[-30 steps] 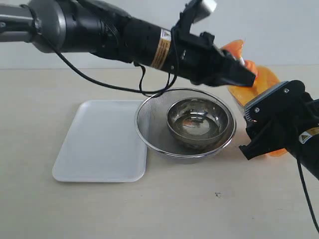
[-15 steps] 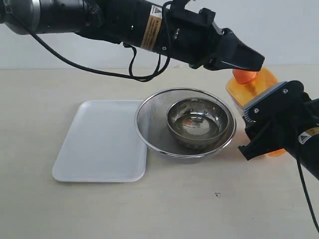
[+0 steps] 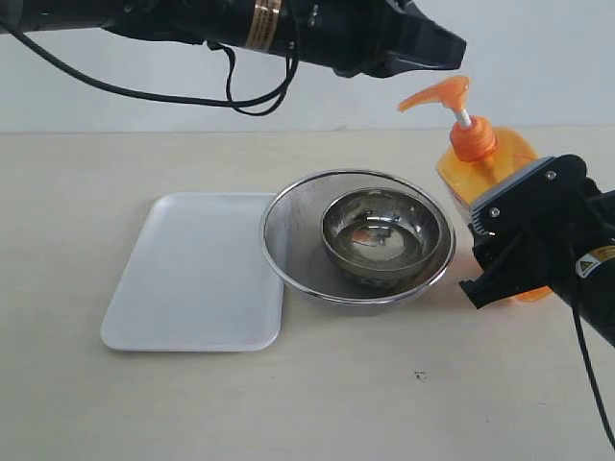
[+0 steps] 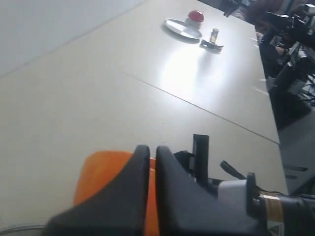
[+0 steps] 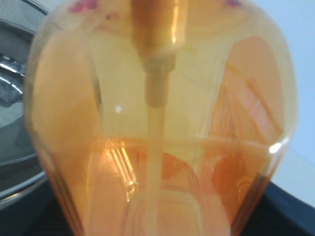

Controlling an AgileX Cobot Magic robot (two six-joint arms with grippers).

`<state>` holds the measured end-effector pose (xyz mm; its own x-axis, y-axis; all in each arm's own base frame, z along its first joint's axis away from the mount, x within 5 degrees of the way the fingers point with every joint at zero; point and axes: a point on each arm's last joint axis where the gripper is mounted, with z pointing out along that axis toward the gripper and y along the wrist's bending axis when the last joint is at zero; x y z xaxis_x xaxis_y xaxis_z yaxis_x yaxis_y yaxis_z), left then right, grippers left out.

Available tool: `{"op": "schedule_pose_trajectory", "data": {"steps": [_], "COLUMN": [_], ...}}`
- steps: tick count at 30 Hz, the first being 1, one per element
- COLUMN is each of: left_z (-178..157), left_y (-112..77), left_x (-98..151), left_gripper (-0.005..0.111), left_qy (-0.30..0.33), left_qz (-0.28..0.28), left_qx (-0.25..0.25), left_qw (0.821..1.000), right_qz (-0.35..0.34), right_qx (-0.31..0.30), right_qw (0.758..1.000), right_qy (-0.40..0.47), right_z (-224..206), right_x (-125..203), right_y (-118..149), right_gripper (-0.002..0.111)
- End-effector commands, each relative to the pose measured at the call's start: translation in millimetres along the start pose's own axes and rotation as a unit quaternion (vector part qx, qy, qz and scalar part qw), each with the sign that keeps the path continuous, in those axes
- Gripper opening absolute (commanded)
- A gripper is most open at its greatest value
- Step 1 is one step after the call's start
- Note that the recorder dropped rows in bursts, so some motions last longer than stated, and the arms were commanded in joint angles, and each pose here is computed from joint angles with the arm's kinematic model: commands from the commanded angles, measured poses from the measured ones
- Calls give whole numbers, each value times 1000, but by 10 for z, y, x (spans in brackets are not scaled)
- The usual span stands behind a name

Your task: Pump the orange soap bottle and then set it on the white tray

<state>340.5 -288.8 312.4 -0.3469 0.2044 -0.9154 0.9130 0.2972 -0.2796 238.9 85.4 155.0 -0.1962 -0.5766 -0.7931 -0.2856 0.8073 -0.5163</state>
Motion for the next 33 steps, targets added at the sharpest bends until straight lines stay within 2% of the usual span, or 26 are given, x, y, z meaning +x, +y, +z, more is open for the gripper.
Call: {"op": "schedule_pose_trajectory", "data": {"steps": [1, 10, 17, 33], "left_z": [-4, 144, 144, 139], "left_y": [60, 164, 110, 85], "left_x": [-29, 167, 178, 177], "left_gripper": [5, 5, 5, 5], "left_qy": [-11, 13, 19, 21], "left_qz": [19, 4, -1, -10], "left_qx": [-32, -21, 8, 19], "left_qw": [999, 1000, 1000, 1000], "right_qz": [4, 4, 4, 3], "right_qx": [6, 5, 8, 8], "right_qw": [1000, 1000, 1000, 1000], "right_qy": [-8, -8, -12, -16], "right_z": [1, 1, 1, 1], "right_x": [-30, -31, -38, -44], "right_y": [-11, -11, -16, -15], "right_gripper": [0, 0, 0, 0]}}
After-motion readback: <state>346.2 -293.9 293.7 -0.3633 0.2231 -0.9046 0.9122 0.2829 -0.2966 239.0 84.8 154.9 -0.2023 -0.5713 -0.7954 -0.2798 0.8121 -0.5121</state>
